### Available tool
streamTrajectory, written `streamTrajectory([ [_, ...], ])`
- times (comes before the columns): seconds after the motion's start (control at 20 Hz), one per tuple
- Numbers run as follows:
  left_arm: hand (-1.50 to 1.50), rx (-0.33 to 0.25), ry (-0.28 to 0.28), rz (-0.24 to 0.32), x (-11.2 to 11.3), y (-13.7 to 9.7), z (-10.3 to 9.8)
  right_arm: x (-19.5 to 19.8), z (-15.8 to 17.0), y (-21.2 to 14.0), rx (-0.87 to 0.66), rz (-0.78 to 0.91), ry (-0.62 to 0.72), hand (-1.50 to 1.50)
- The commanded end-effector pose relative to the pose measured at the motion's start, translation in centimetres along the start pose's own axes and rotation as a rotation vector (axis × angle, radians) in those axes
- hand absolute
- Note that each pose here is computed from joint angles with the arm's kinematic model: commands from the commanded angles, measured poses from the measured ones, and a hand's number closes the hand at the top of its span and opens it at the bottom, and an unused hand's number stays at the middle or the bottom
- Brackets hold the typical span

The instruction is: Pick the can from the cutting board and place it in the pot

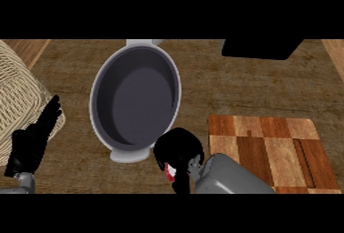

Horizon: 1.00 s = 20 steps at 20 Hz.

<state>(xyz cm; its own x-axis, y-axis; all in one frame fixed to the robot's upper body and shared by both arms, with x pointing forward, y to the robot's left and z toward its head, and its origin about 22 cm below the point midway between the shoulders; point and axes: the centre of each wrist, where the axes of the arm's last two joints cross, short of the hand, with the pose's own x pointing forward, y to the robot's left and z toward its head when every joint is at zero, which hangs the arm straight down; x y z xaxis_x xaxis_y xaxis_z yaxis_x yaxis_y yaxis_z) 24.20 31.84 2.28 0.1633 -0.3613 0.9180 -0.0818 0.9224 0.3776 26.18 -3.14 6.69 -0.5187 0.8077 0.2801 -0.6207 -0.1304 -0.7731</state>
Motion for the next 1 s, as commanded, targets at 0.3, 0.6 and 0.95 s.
streamTrajectory([
  [0.3,0.0,0.053,0.034,0.012,-1.5,0.2,0.4,10.5,2.8,6.0,-0.227,0.329,-0.38,1.5],
  [0.6,0.0,0.08,0.044,0.008,-1.6,1.0,0.5,12.5,8.4,3.4,-0.642,0.246,-0.385,1.5],
  [0.95,0.0,0.078,0.03,0.004,-1.8,0.8,1.8,11.2,10.8,-1.1,-0.814,0.035,-0.402,1.5],
])
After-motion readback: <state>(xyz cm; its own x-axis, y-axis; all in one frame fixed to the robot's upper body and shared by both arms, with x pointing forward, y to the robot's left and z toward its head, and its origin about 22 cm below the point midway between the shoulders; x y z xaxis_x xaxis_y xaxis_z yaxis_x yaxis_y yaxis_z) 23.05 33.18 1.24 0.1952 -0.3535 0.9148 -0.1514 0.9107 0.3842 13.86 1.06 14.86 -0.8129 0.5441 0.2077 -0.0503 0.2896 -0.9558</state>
